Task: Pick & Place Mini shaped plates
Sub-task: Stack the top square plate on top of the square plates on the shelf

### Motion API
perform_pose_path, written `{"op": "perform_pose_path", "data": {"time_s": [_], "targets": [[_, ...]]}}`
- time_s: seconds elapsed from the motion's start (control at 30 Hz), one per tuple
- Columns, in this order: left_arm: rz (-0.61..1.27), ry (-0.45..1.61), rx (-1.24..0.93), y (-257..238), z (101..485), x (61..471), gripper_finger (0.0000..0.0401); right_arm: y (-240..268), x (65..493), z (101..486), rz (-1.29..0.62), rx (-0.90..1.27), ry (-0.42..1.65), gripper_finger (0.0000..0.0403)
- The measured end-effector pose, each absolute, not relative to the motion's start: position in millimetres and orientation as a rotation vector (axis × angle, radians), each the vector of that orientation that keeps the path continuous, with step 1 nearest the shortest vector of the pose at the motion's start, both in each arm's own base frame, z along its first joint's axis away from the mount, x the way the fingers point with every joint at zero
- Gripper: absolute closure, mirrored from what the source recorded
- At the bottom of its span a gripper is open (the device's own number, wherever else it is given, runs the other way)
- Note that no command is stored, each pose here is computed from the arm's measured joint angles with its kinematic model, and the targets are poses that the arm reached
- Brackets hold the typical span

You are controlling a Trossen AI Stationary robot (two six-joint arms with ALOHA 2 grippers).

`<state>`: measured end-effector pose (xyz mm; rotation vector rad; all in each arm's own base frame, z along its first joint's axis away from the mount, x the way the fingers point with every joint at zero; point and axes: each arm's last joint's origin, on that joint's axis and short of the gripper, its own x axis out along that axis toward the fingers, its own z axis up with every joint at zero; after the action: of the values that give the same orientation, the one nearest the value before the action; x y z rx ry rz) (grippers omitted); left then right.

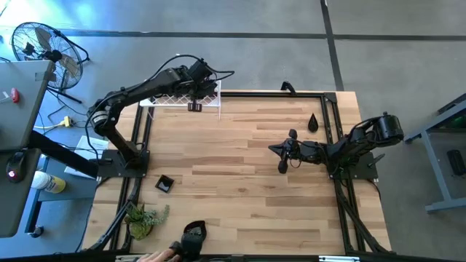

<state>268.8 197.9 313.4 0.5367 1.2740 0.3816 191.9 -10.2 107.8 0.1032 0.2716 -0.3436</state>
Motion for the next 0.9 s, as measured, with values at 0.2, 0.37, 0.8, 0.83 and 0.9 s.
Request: {"op": "perform_pose_path", "data": {"time_s": [0.2,0.37,0.8,0.83,0.9], "targets": [[0.368,1.277,0.556,197.9,313.6,269.1,0.0394,-10.2,191.9,107.8,-0.344,0.103,0.272,0.0401],[0.369,1.276,0.557,197.9,313.7,269.1,0.0399,-10.1,191.9,107.8,-0.344,0.103,0.272,0.0397],[0.384,1.309,0.61,189.2,314.6,273.7,0.0401,-10.2,191.9,107.8,-0.344,0.103,0.272,0.0397],[0.383,1.312,0.609,189.2,314.4,273.4,0.0401,-10.2,191.9,107.8,-0.344,0.103,0.272,0.0397],[0.387,1.313,0.611,189.3,314.6,273.4,0.0401,-10.2,191.9,107.8,-0.344,0.103,0.272,0.0398]]}}
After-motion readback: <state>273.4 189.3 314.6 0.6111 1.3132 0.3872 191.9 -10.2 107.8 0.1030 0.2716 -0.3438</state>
